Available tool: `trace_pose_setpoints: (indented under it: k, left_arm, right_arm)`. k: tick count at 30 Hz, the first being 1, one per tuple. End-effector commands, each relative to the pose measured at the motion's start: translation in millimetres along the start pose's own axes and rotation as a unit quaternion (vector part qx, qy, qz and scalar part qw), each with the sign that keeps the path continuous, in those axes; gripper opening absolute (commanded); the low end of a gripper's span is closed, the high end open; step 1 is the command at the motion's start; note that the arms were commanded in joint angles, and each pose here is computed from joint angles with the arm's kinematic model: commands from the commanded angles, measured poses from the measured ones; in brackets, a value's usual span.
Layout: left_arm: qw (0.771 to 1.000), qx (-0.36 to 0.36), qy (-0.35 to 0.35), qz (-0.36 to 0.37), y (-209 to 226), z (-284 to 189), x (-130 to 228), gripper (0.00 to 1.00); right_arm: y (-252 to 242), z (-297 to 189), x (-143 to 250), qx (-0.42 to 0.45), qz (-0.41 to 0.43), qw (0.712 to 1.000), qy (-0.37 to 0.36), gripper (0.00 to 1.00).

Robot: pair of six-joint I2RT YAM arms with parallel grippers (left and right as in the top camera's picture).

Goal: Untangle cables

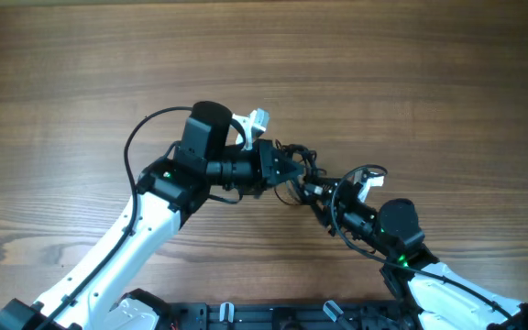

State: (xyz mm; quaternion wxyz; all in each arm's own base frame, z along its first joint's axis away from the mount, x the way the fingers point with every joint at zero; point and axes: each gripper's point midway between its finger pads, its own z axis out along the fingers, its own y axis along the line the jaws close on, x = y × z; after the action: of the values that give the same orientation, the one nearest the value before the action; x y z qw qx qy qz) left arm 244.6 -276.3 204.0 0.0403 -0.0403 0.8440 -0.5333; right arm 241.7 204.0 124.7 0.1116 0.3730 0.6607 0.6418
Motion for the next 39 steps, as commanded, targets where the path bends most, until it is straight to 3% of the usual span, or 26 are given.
trace_pose_setpoints:
  k: [1,2,3,5,6,7,8,11,14,17,19,22,26,31,35,36,37,38,39]
  left_arm:
    - [1.000,-0.001,-0.008,-0.007,-8.8,1.9,2.9,0.04]
    - [1.000,0.000,-0.006,-0.007,-9.0,2.1,3.6,0.04]
    - [1.000,0.000,-0.008,-0.008,-8.8,1.3,2.5,0.11]
    - [1.000,0.000,-0.023,-0.015,-5.9,-5.2,-7.4,0.51]
    - [0.999,0.000,-0.036,-0.021,-2.8,-11.1,-16.2,0.61]
    - [0.998,0.000,-0.055,-0.032,2.1,-20.8,-28.8,0.80]
    - [0.996,-0.003,-0.074,-0.053,10.0,-32.3,-40.8,0.89]
    - [0.977,-0.032,-0.106,-0.184,46.1,-60.3,-55.3,0.95]
    - [0.963,-0.067,-0.089,-0.247,66.0,-62.0,-39.0,0.94]
    - [0.961,-0.109,-0.085,-0.239,72.1,-46.6,-25.0,0.83]
    - [0.952,-0.134,-0.098,-0.258,73.2,-33.3,-17.9,0.83]
    - [0.959,-0.122,-0.125,-0.223,54.3,-12.9,-21.3,0.84]
    - [0.966,-0.120,-0.169,-0.156,35.9,6.1,-23.3,0.85]
    - [0.954,-0.162,-0.211,-0.136,45.9,17.3,-19.2,0.86]
    - [0.942,-0.195,-0.199,-0.189,71.4,36.5,-10.0,0.84]
    - [0.938,-0.200,-0.199,-0.201,76.3,39.6,-9.7,0.82]
    - [0.932,-0.205,-0.204,-0.218,82.1,42.1,-11.0,0.73]
    - [0.929,-0.206,-0.207,-0.226,85.6,44.9,-12.5,0.49]
    - [0.927,-0.208,-0.209,-0.231,88.6,47.1,-13.8,0.34]
  right_arm:
    - [1.5,0.7,-3.1,-0.003,0.012,1.000,-0.009,0.04]
    - [2.0,0.7,-4.6,-0.004,0.002,1.000,-0.013,0.04]
    - [2.4,0.6,-6.1,-0.005,-0.006,1.000,-0.017,0.04]
    - [2.9,0.3,-12.1,-0.007,-0.025,0.999,-0.035,0.04]
    - [1.3,0.0,-16.6,-0.004,-0.031,0.998,-0.047,0.04]
    - [-0.7,-0.7,-22.9,-0.001,-0.033,0.997,-0.065,0.04]
    - [-0.9,-1.8,-29.9,0.000,-0.047,0.995,-0.085,0.04]
    - [5.8,-7.0,-51.2,-0.004,-0.127,0.980,-0.150,0.04]
    - [11.2,-13.8,-68.7,-0.004,-0.168,0.964,-0.206,0.04]
    - [22.6,-14.3,-67.0,-0.018,-0.215,0.954,-0.209,0.04]
    - [28.0,-16.4,-69.8,-0.012,-0.280,0.934,-0.223,0.04]
    - [27.7,-17.1,-71.4,-0.006,-0.299,0.927,-0.228,0.04]
    - [-0.3,-17.6,-78.4,0.030,-0.199,0.953,-0.228,0.05]
    - [-15.8,-7.1,-51.8,0.036,-0.092,0.985,-0.143,0.05]
    - [-25.3,-7.5,-50.9,0.048,-0.036,0.988,-0.139,0.05]
    - [-25.7,-7.1,-49.3,0.047,-0.026,0.989,-0.135,0.05]
    - [-26.3,-6.5,-47.0,0.048,-0.020,0.990,-0.128,0.05]
    - [-27.3,-5.8,-43.8,0.050,-0.011,0.992,-0.119,0.04]
    - [-27.2,-5.5,-42.6,0.050,-0.011,0.992,-0.116,0.05]
